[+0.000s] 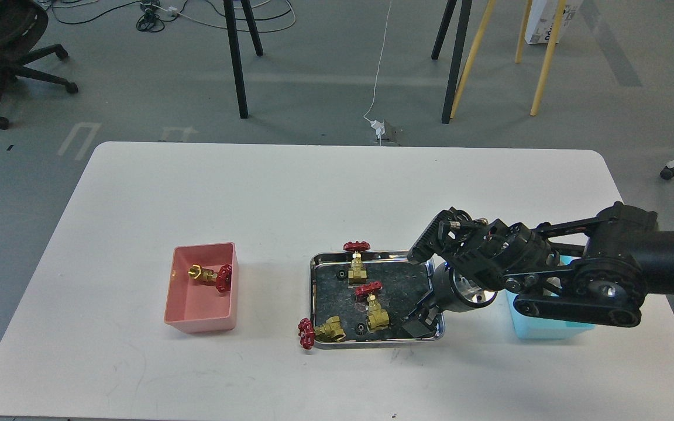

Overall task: Place valve in pink box and gear in blue box
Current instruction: 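Lower the right gripper onto a dark gear and grasp it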

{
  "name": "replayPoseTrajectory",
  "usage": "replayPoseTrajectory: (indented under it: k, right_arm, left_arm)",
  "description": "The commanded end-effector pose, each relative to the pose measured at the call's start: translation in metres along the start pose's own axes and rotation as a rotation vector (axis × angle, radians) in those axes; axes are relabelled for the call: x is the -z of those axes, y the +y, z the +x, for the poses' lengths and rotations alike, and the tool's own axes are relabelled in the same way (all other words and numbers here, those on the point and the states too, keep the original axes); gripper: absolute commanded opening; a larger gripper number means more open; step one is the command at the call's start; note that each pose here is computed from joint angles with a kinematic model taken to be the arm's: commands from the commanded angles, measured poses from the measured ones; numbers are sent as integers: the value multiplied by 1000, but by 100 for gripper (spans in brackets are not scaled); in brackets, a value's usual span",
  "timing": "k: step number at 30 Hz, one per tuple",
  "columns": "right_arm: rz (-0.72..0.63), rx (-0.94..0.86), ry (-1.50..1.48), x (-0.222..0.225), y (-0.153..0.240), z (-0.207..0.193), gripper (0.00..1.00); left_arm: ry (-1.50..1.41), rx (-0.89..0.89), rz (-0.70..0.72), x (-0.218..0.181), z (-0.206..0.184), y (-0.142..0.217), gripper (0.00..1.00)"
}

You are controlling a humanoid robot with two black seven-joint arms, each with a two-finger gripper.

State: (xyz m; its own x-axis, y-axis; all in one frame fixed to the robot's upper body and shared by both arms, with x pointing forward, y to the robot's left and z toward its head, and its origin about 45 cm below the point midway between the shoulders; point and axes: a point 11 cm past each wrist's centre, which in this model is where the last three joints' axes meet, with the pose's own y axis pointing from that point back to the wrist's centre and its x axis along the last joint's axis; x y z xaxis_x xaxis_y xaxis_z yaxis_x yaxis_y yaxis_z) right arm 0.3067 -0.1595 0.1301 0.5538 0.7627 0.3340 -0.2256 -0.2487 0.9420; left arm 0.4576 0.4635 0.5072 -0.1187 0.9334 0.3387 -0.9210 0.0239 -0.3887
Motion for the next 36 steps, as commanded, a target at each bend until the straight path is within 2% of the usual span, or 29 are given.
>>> replayPoseTrajectory:
  k: [1,13,26,33,36]
  right_arm:
    - [-18,6,28,0,-10,-1,91]
    - [-29,18,54,9,-28,0,81]
    - [-111,23,39,-3,-33,0,35]
    - [-102,28,23,2,-36,-5,30]
    - [-107,32,23,4,-38,-7,24]
  left_arm:
    - [-1,-6,-14,-7,3,-2,99]
    - [-20,-32,-17,-12,20,2,99]
    - [-27,-41,-17,-14,26,4,99]
    - [-30,-43,-17,-15,27,4,99]
    - [-29,-42,-17,-15,27,4,99]
